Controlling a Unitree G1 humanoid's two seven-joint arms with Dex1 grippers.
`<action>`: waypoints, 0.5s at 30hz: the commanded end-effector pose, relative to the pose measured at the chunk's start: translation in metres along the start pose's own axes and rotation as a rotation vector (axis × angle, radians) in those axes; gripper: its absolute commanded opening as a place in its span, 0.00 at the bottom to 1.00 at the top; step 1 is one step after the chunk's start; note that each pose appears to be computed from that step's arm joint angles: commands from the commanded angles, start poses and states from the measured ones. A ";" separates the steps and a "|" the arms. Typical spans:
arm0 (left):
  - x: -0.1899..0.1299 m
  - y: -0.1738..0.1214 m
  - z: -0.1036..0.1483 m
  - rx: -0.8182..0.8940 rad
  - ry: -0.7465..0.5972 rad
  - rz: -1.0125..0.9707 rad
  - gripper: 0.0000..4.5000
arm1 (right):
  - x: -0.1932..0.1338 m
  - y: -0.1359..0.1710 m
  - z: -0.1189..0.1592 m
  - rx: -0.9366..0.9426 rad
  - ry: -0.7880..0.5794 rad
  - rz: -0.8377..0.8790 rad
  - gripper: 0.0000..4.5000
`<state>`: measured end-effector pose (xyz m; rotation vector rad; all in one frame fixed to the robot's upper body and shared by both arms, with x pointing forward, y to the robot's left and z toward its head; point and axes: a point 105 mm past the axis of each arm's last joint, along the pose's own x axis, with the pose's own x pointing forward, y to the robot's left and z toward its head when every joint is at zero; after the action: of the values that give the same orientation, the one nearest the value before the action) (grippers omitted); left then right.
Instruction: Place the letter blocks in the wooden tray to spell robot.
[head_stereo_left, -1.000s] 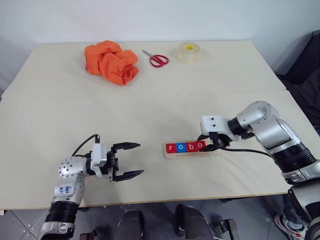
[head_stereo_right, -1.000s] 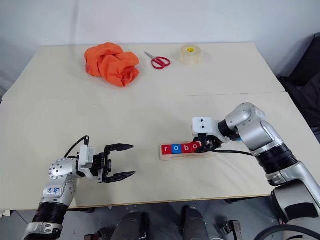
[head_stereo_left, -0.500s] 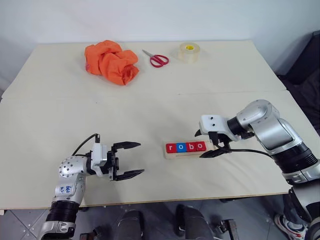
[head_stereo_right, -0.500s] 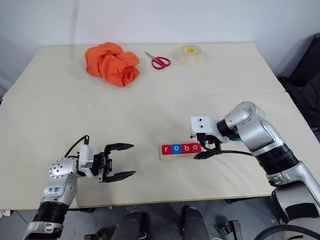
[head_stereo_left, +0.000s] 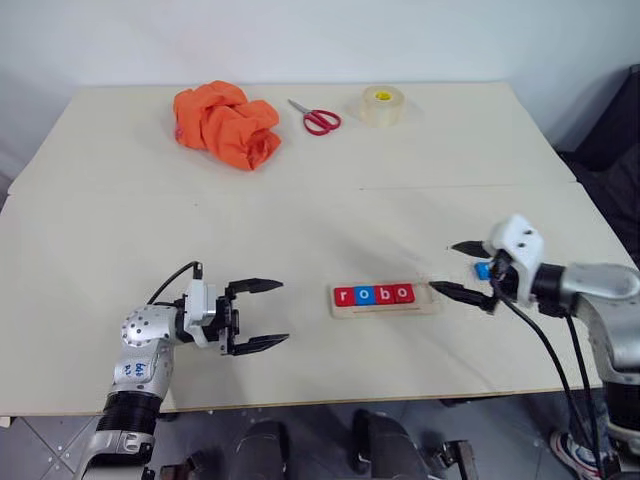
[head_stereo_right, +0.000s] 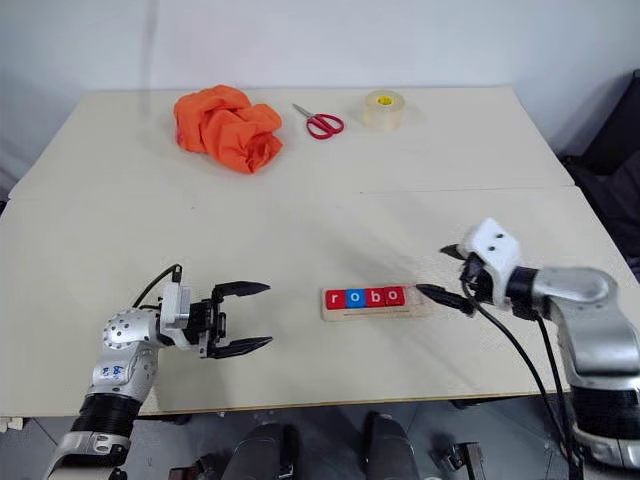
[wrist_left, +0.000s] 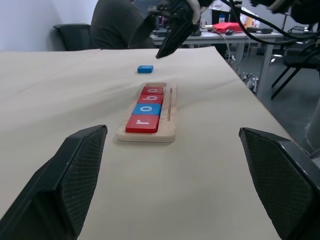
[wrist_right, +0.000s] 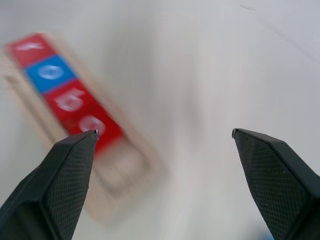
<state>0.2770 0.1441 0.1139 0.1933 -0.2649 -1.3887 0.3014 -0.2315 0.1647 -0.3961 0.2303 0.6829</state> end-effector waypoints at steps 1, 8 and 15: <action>0.001 0.003 0.003 0.008 -0.016 -0.017 1.00 | -0.029 -0.002 -0.004 0.043 -0.028 -0.128 1.00; 0.000 0.009 0.003 0.000 -0.011 -0.039 1.00 | -0.072 0.018 -0.040 0.170 0.047 -0.273 1.00; -0.002 0.010 0.003 0.000 -0.003 -0.046 1.00 | -0.086 0.010 -0.054 0.208 0.068 -0.359 1.00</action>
<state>0.2853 0.1449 0.1137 0.1814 -0.2472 -1.4342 0.2262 -0.2889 0.1336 -0.2442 0.3263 0.3246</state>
